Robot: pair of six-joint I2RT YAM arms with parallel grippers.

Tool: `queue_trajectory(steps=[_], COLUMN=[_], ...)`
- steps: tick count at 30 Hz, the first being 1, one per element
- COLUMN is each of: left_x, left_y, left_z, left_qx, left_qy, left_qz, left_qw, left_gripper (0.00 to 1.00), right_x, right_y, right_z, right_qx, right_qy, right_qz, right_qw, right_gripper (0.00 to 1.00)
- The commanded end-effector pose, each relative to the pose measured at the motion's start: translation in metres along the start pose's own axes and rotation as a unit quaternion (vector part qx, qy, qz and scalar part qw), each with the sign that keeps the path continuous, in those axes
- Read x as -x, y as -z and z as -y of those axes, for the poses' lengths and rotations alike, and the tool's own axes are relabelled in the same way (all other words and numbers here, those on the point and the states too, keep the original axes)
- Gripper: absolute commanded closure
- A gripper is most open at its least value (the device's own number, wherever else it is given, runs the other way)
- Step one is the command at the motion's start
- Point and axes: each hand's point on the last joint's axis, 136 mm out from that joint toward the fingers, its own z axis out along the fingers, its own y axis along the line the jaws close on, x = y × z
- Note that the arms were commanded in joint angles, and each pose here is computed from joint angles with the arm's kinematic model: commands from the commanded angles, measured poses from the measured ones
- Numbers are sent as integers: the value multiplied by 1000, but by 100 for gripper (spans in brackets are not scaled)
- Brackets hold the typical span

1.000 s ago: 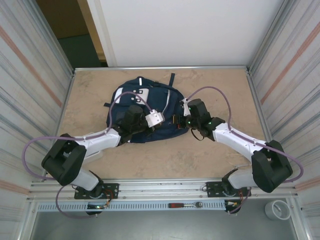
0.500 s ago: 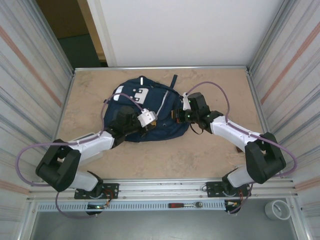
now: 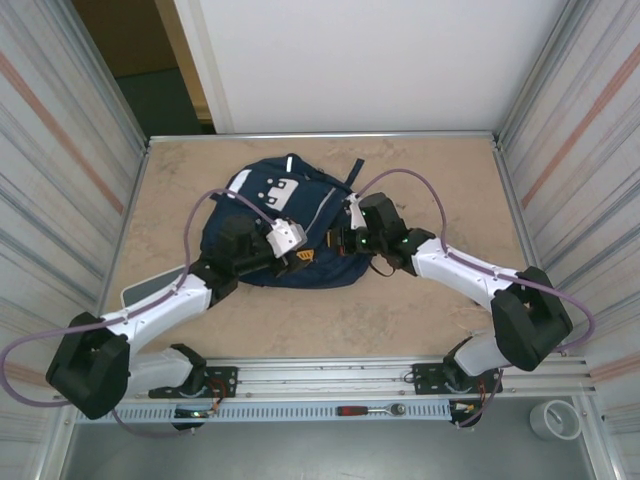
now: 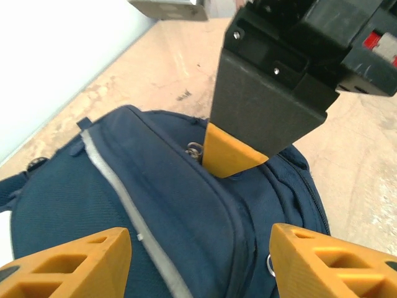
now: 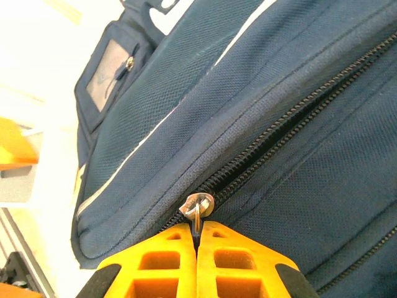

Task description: Pack books, pencil case, and school supplies into a backpack

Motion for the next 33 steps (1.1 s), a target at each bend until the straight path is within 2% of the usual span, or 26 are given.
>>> queue_trajectory(steps=[1,5,8,12,16,20,22,27,30,33], left_x=[1,-6,-11,-17,-18,-14,-13,-12,-18,-35], left_y=[-7,-14,-18,-20,-19,-13,-9,7,13,9], left_z=[5,7,7,4,2,-1,-4,-18,-31,-44], left_qx=[-22,-29,-29,-20,-16,-7,-1,29,56,83], left_qy=[-7,-4,-1,-1,1,4,8,29,45,63], left_qz=[-10,-18,-25,-34,-37,-24,-15,19,23,-11], left_qw=[1000,999,999,999,999,1000,1000,999,997,995], left_gripper=[39,41,47,62,86,97,100,100,100,100], right_x=[27,22,19,14,10,4,3,17,22,20], right_y=[16,14,11,9,9,7,8,18,11,0], right_z=[-39,-44,-43,-34,-14,23,41,78,72,56], right_qx=[50,55,51,36,-10,-87,-112,-144,-114,-94], right_qy=[16,18,18,19,34,49,40,2,-13,-1], right_qz=[44,38,32,31,30,23,24,41,43,33], right_qw=[998,998,998,999,999,995,993,989,992,995], right_gripper=[100,100,100,100,100,100,100,100,100,100])
